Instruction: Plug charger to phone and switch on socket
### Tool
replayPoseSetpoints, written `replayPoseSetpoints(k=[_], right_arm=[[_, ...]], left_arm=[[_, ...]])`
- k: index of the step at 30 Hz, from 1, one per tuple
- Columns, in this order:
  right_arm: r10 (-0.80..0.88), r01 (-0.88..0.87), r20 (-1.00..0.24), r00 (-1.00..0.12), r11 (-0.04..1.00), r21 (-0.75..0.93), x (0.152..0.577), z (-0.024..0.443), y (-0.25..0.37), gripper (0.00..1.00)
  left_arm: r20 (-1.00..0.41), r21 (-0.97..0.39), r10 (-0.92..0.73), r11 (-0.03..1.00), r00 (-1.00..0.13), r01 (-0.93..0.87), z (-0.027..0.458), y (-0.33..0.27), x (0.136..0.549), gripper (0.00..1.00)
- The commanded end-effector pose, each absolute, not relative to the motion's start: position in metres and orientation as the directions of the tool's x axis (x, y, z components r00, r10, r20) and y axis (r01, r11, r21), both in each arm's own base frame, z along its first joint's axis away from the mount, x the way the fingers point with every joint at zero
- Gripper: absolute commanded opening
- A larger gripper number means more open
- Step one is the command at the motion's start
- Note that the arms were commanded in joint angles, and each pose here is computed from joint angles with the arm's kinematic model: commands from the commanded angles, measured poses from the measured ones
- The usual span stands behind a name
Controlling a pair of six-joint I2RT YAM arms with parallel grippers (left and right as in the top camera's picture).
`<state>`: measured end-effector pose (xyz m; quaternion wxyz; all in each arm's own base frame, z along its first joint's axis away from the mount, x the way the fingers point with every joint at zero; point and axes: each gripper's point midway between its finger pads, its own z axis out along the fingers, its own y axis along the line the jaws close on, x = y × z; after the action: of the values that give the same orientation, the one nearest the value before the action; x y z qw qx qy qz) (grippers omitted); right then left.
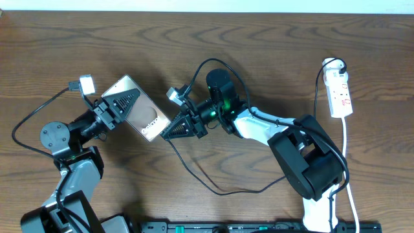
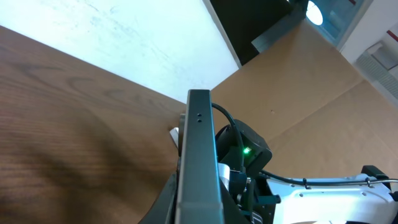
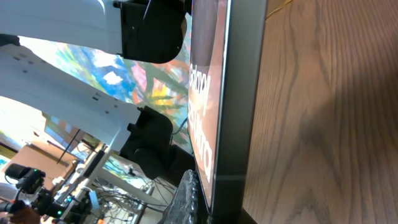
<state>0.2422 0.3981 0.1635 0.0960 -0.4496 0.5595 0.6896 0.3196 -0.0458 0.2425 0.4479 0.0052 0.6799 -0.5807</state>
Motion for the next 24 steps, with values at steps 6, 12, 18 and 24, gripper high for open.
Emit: replayPoseSetpoints(k=[6,12,18,24], right_arm=[[-0.255,-0.743,-0.788,-0.561,-0.266,0.614,0.2759,0.1849,0.4096,0.01],[-0.254,-0.743,-0.788,-0.560,-0.266,0.614,0.2759,0.1849,0.4096,0.01],[-0.255,-0.743,-0.788,-0.561,-0.266,0.614,0.2759,0.1849,0.4096,0.01],[-0.255,-0.743,-0.788,-0.561,-0.266,0.614,0.2759,0.1849,0.4096,0.01]], left_arm=[[-0.607,-0.794,-0.358,0.248,-0.710,0.555,0.2290,-0.0714,0.2897,0.07],[-0.607,-0.794,-0.355,0.247,-0.711,0.555,0.2289,-0.0716,0.2893,0.07],[-0.607,-0.794,-0.356,0.247,-0.710,0.555,0.2289,-0.0716,0.2894,0.07],[-0.607,-0.794,-0.356,0.247,-0.710,0.555,0.2289,-0.0716,0.2894,0.07]])
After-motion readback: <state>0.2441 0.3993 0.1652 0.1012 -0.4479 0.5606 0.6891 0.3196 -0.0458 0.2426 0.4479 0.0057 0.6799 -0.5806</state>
